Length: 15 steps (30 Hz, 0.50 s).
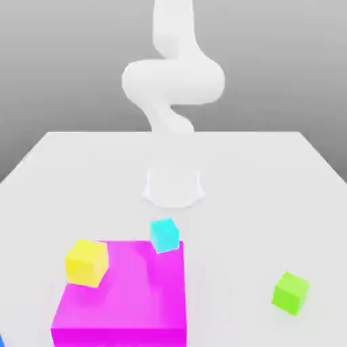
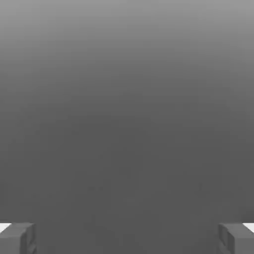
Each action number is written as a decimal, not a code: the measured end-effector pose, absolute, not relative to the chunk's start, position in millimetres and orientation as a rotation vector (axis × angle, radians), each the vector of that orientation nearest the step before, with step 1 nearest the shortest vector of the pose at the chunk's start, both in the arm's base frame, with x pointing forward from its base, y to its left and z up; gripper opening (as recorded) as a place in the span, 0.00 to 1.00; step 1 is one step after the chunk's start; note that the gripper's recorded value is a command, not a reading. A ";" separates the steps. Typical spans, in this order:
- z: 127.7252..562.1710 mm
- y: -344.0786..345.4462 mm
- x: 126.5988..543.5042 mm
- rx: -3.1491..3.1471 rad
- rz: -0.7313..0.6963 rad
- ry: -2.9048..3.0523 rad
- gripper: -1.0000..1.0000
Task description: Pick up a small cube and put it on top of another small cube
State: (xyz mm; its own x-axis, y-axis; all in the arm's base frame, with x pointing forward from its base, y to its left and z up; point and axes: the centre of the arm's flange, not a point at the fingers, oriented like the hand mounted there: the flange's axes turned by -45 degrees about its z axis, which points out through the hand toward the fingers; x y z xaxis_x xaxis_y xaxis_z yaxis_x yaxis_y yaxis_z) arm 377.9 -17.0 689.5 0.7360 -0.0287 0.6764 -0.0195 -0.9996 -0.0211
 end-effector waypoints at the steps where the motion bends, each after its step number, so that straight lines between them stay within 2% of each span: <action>1: 679.5 -24.7 391.1 -2.926 -1.100 0.050 0.50; 8: 602.1 -80.2 466.5 -2.988 -0.866 0.121 0.50; 15: 506.8 -141.9 518.7 -3.035 -0.638 0.204 0.50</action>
